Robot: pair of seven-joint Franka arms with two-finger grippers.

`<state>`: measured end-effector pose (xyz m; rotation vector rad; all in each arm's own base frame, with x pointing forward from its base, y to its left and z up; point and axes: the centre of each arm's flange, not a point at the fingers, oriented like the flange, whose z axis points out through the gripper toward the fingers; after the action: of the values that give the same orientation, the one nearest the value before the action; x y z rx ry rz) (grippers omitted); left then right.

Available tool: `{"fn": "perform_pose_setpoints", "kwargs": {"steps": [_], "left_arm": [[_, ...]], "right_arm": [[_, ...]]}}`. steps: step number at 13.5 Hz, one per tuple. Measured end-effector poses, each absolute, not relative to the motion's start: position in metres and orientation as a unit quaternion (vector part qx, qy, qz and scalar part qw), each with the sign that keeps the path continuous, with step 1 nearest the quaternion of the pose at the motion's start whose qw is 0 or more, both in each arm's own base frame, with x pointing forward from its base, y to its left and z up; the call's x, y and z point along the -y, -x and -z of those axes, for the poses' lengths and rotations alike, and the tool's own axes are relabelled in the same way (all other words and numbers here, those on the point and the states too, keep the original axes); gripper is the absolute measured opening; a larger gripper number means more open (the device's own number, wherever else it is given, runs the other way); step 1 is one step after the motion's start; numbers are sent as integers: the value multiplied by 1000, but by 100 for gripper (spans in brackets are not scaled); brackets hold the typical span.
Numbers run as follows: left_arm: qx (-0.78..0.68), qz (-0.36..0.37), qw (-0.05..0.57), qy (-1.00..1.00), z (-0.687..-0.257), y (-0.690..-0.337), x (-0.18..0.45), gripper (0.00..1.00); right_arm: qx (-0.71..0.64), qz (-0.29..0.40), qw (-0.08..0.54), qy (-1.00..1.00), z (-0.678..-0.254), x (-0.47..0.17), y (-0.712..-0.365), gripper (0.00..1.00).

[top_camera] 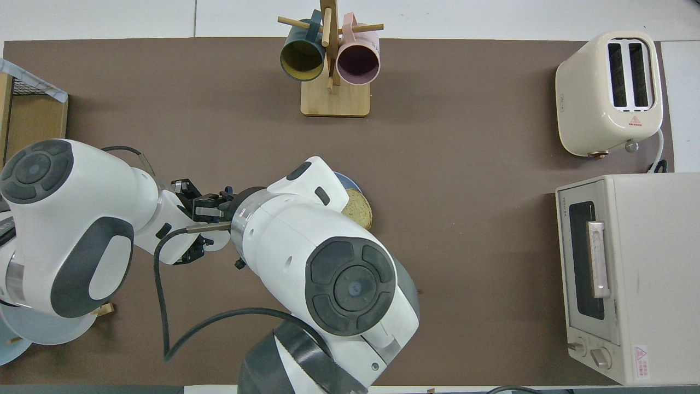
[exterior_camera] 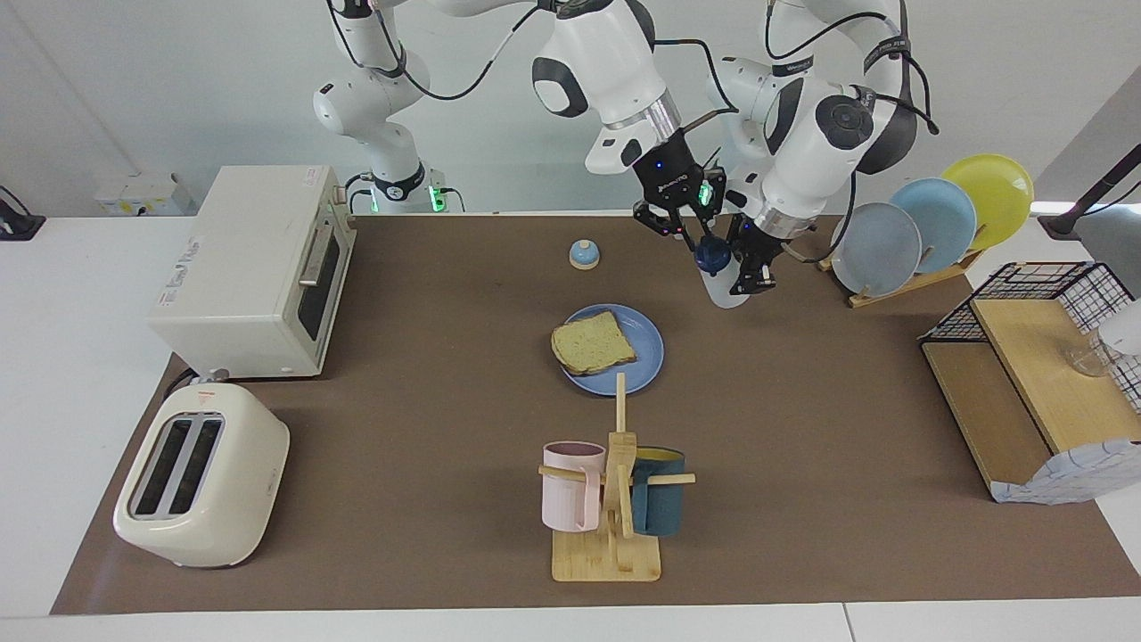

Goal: Put bread on plate and add seasoning

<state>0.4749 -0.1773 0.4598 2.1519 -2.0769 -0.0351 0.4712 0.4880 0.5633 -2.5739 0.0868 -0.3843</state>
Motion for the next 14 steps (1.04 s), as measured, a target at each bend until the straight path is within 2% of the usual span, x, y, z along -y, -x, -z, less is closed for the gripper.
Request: {"fn": "perform_pose_setpoints", "kwargs": {"steps": [2, 3, 4, 8, 11, 12, 14], "left_arm": [[692, 12, 75, -717, -460, -475, 177, 46], [692, 12, 75, -717, -459, -475, 177, 46], [692, 12, 75, -718, -459, -475, 177, 46], [692, 10, 74, -718, -461, -475, 177, 46], [687, -1, 70, -723, -467, -478, 177, 46], [684, -1, 70, -726, -467, -478, 176, 46], [683, 2, 71, -727, -465, -477, 175, 46]], "right_arm": [[-30, 141, 266, 953, -563, -490, -469, 22], [-30, 142, 267, 953, -564, -490, -469, 14], [-30, 142, 267, 953, -564, -490, -469, 11], [-53, 138, 272, 951, -565, -489, -470, 11], [-112, 147, 308, 933, -572, -492, -474, 11], [-125, 147, 315, 929, -572, -492, -475, 6], [-143, 151, 325, 922, -575, -489, -480, 5]]}}
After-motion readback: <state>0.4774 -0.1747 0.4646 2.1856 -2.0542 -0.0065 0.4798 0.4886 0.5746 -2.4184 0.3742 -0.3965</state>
